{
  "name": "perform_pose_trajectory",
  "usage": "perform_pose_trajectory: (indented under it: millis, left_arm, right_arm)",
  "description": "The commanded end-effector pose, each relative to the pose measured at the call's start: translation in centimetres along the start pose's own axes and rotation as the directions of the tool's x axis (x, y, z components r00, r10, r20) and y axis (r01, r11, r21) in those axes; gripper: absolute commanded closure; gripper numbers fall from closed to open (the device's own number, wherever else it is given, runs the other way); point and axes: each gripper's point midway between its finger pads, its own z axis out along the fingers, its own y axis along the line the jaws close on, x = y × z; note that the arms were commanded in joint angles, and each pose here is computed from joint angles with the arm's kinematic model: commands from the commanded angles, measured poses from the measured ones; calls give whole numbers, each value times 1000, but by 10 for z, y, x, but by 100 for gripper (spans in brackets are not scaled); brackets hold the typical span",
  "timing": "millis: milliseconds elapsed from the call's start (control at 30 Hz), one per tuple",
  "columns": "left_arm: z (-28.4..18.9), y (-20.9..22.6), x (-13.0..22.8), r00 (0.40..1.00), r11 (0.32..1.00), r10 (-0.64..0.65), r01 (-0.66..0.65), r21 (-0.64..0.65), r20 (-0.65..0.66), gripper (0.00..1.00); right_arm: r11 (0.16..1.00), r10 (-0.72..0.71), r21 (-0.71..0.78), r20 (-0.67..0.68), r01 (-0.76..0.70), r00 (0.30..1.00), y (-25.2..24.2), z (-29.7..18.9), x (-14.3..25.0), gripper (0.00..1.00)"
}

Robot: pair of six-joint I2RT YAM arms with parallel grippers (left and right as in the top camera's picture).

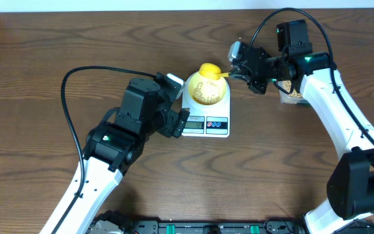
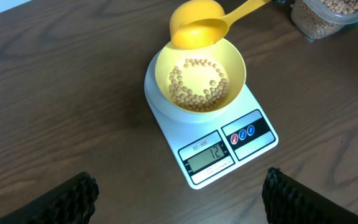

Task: Scoop item into bowl and weigh 50g on scale
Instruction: 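Tilt the scoop with the right gripper to pour beans into the bowl, then move the empty scoop with the right gripper back to the soybean tub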

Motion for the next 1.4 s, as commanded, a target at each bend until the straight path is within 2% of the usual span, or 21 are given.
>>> perform_pose_trajectory:
  millis: [0, 233, 467, 600, 700, 867, 967, 1033, 1367]
  left_arm:
    - [2, -1, 1, 1000, 1000, 1, -1, 8, -5, 13]
    - [2, -1, 1, 1000, 1000, 1, -1, 8, -5, 13]
    - [2, -1, 1, 1000, 1000, 1, -1, 8, -5, 13]
    - [2, -1, 1, 1000, 1000, 1, -1, 8, -5, 13]
    - [2, -1, 1, 1000, 1000, 1, -1, 8, -5, 13]
    - [2, -1, 1, 1000, 1000, 1, -1, 8, -5, 13]
    - [2, -1, 1, 1000, 1000, 1, -1, 8, -5, 13]
    - [2, -1, 1, 1000, 1000, 1, -1, 8, -5, 14]
    - [2, -1, 1, 1000, 1000, 1, -1, 8, -5, 14]
  right_arm:
    - [998, 52, -20, 37, -51, 998, 3, 3, -8, 99]
    - [946, 317, 36, 111, -323, 942, -21, -13, -25, 99]
    - [882, 429, 131, 176, -453, 886, -42, -57, -30, 99]
    - [789, 506, 287, 198, -543, 840, -62, -90, -20, 99]
    - [663, 563, 439, 240, -606, 790, -78, -127, -6, 99]
    - [540, 612, 577, 230, -612, 757, -83, -160, 20, 99]
    - [424, 681, 658, 221, -622, 698, -85, -175, 47, 99]
    - [386, 709, 677, 217, -626, 671, -82, -178, 57, 99]
    - [333, 821, 699, 116, -633, 559, -51, -176, 90, 99]
